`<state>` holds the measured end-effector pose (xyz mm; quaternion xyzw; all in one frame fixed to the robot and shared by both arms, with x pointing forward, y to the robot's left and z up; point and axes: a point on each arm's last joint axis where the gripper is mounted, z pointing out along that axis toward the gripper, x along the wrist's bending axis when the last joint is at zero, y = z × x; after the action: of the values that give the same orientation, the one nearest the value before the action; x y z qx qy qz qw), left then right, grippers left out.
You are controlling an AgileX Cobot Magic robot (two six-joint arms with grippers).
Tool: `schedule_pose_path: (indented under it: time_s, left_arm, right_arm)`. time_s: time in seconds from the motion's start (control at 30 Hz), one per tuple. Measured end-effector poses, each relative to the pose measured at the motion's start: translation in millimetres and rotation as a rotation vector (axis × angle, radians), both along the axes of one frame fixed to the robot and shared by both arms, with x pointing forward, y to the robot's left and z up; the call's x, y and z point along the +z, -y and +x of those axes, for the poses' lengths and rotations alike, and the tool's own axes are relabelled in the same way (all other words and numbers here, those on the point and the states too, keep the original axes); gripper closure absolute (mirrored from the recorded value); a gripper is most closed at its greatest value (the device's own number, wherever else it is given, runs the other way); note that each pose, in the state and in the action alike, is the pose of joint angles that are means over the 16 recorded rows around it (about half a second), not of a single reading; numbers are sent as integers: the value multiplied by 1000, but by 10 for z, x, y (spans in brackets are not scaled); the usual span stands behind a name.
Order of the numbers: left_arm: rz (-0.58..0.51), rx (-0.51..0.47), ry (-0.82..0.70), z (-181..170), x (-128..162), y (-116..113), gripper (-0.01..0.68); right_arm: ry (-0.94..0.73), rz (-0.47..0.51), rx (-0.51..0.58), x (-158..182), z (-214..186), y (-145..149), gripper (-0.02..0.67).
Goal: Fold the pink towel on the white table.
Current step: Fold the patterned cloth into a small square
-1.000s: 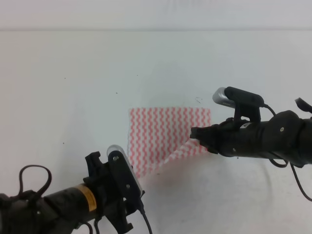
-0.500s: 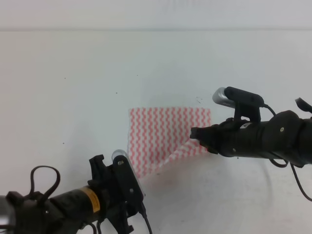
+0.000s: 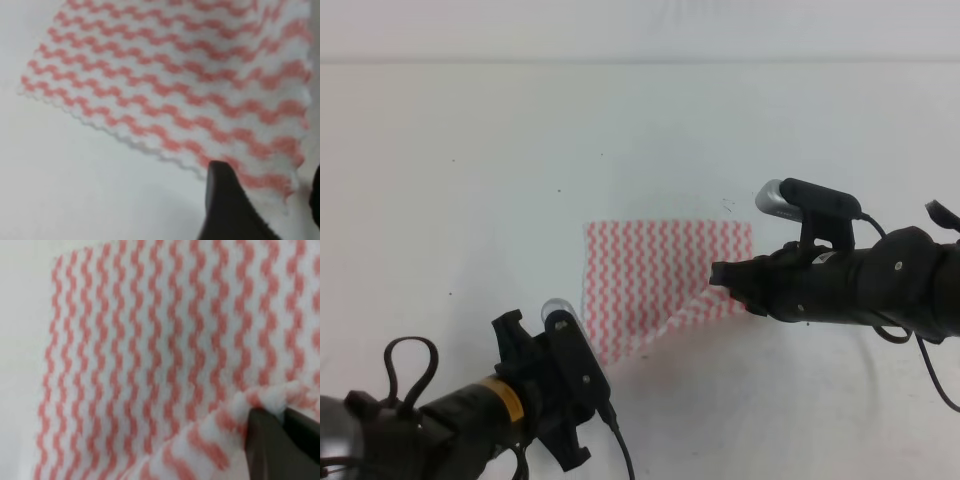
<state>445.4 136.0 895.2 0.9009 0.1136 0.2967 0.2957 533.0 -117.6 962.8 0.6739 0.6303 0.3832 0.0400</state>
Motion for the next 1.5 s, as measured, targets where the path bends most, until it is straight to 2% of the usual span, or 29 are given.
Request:
schedule_pose_path:
  time_s: [0.5, 0.7, 1.5]
  left_arm:
    - [20, 15, 15, 12, -1, -25, 588]
    - [12, 14, 31, 21, 16, -19, 659]
    - [-107, 116, 112, 261, 278, 108, 676]
  right_arm:
    - [-2, -4, 4, -9, -2, -2, 665]
    - [-6, -5, 7, -18, -3, -4, 665]
    - [12, -6, -1, 3, 8, 4, 665]
